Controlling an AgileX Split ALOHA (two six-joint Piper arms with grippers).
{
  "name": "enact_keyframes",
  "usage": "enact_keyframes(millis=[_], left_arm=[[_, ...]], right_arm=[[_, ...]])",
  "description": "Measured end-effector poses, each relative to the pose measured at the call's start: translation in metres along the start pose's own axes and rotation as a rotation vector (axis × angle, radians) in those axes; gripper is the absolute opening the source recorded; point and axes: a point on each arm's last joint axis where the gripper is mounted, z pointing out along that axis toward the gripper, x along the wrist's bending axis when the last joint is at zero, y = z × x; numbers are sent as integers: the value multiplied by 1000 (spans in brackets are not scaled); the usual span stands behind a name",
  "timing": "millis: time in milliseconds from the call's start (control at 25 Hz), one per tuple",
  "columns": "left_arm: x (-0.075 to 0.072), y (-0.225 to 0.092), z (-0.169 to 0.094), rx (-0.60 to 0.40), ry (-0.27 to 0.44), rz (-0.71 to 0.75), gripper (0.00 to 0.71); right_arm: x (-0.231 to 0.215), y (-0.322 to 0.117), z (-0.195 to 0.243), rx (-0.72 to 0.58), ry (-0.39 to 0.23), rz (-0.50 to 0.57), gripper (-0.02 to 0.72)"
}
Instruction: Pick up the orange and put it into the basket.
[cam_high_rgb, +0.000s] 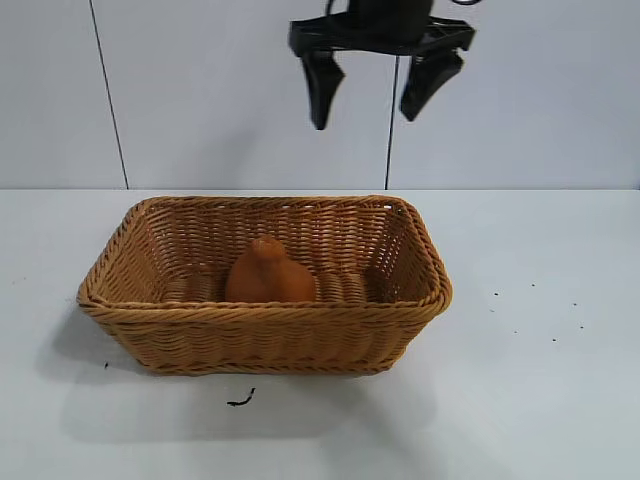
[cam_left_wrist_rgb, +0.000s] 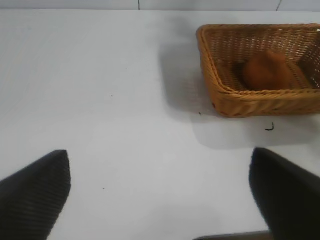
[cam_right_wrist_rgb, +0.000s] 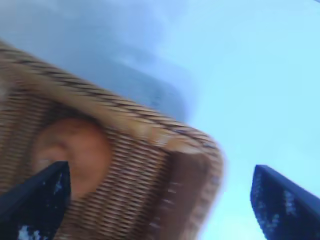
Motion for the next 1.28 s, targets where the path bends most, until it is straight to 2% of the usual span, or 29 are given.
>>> enact_keyframes(millis=[360, 560, 920, 1280], left_arm=[[0, 0, 0, 0, 0, 0, 697], [0, 0, 0, 0, 0, 0, 697], [0, 0, 0, 0, 0, 0, 697], [0, 0, 0, 0, 0, 0, 697]], right_arm=[[-140, -18, -2, 22, -113, 278, 674], [-184, -32, -7, 24, -138, 376, 674], [-174, -57, -10, 95, -83, 389, 674], [-134, -146, -79, 160, -82, 374, 674]])
